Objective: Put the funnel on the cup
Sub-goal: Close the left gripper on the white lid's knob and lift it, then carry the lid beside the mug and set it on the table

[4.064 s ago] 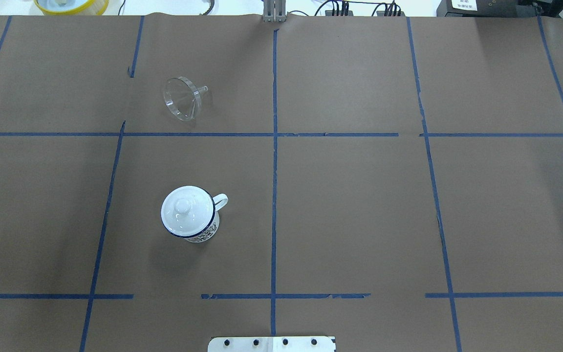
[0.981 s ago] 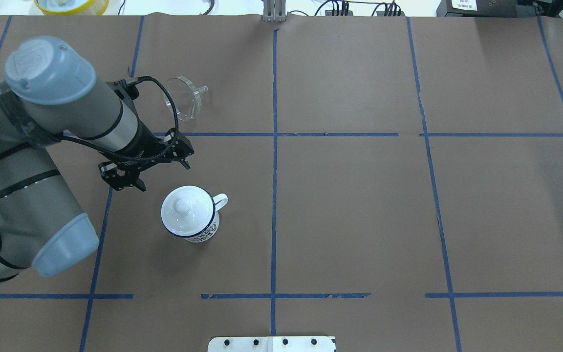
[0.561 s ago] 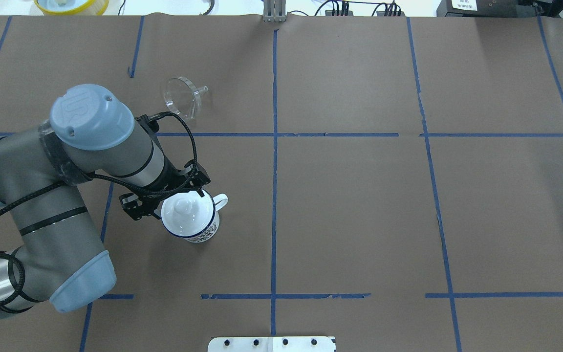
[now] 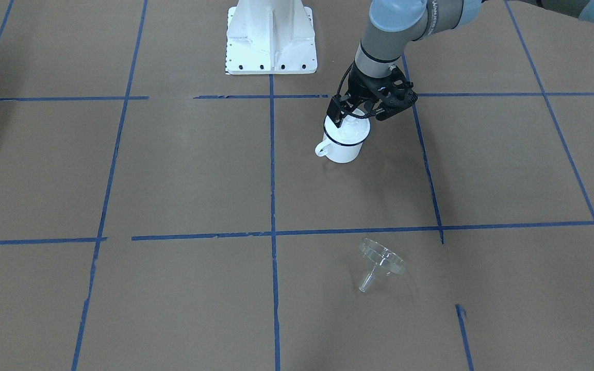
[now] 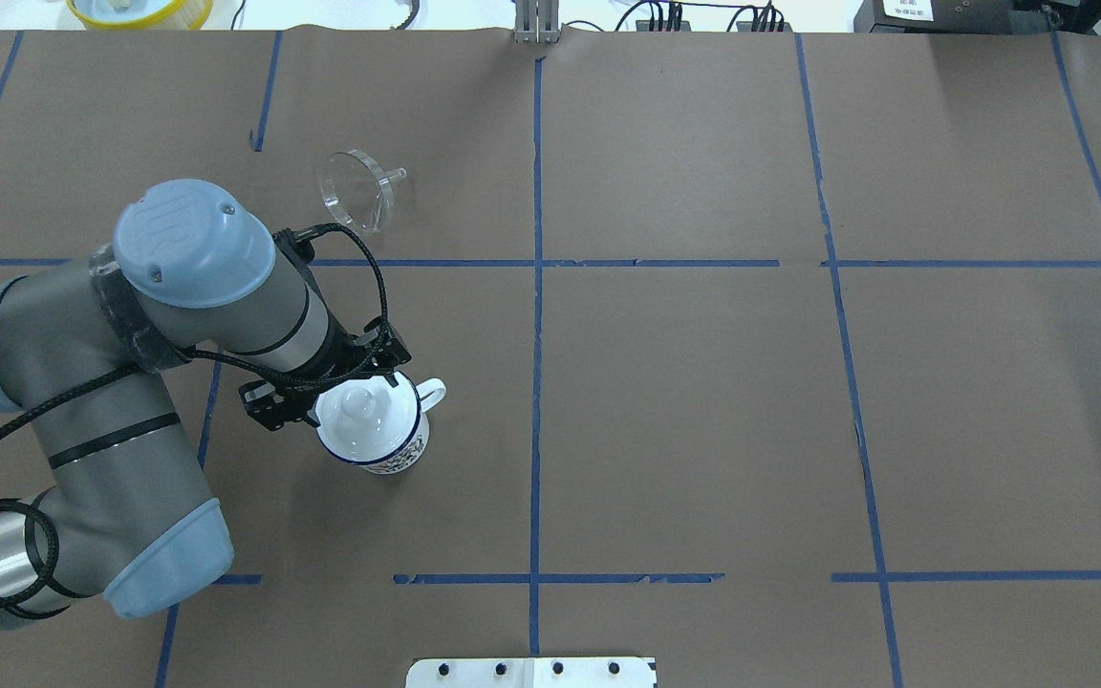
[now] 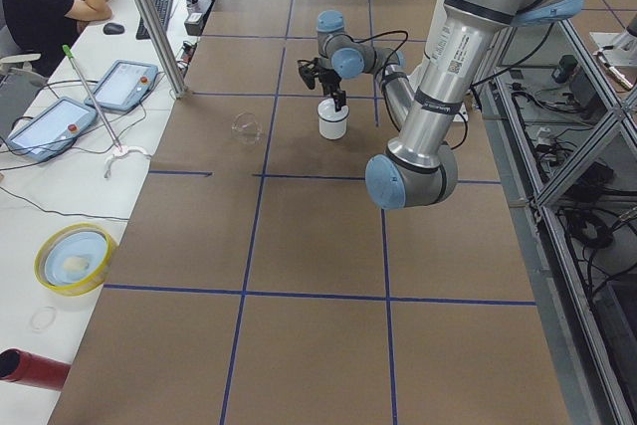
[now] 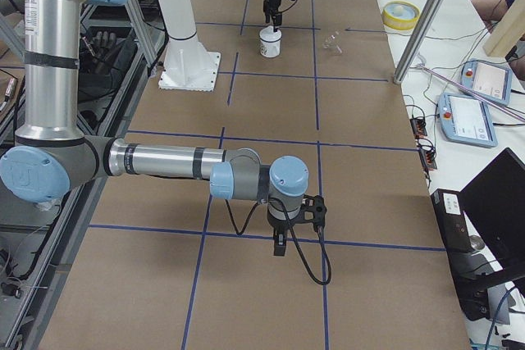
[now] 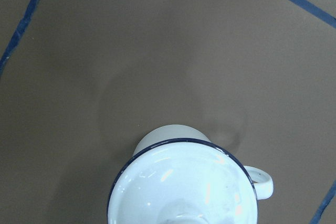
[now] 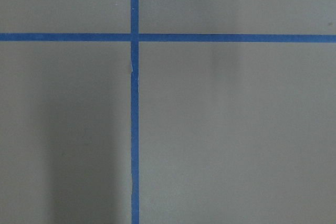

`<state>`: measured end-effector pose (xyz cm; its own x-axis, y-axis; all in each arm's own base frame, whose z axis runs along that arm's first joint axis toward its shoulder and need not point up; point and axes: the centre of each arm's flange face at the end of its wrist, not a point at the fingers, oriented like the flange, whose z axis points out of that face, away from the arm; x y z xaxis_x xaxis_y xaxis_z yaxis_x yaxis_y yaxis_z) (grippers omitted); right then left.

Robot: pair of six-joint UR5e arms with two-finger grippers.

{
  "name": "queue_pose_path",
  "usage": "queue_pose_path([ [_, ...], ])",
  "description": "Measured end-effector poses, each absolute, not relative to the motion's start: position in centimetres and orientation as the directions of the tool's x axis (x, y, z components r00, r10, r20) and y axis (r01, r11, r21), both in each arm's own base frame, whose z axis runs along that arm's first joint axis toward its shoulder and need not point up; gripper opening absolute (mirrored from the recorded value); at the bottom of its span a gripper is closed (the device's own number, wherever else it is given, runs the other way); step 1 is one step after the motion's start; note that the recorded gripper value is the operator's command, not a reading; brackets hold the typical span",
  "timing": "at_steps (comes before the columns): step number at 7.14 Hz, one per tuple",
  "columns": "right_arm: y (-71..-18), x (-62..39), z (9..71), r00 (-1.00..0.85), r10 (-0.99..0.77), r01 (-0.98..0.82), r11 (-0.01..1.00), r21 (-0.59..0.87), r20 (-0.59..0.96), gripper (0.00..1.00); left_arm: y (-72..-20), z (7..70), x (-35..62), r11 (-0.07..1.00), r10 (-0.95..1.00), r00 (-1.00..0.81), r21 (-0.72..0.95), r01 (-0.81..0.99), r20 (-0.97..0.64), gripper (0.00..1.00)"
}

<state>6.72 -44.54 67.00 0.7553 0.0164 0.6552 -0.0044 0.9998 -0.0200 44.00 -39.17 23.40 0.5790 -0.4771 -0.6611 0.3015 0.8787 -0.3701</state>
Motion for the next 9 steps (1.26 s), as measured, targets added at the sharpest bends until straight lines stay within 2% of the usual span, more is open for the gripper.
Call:
queue_pose_path([
  [1,-44.5,6.7,67.0,0.755,0.016,-0.004,1.0,-0.02,0.655,1.0,-39.2,23.5,44.0,0.878,-0.478,0.58,-0.37,0.302,-0.66,0.42],
  [2,-44.5,6.7,67.0,0.755,0.016,-0.004,1.0,-0.02,0.655,1.0,-39.2,23.5,44.0,0.878,-0.478,0.58,-0.37,0.302,-0.66,0.04],
  [3,-44.5,6.7,67.0,0.755,0.016,-0.004,1.0,-0.02,0.655,1.0,-39.2,23.4,44.1,0.879,-0.477,0.579,-0.371,0.301,-0.661,0.0],
  [6,-44.5,6.7,67.0,0.755,0.017,-0.004,1.0,-0.02,0.655,1.0,-39.2,22.1,43.3,0.871,-0.491,0.572,-0.379,0.313,-0.656,0.0],
  [9,-44.5,6.7,67.0,0.755,0.017,-0.004,1.0,-0.02,0.655,1.0,-40.3,17.1,34.6,0.86,-0.502,0.507,-0.342,0.379,-0.701,0.0],
])
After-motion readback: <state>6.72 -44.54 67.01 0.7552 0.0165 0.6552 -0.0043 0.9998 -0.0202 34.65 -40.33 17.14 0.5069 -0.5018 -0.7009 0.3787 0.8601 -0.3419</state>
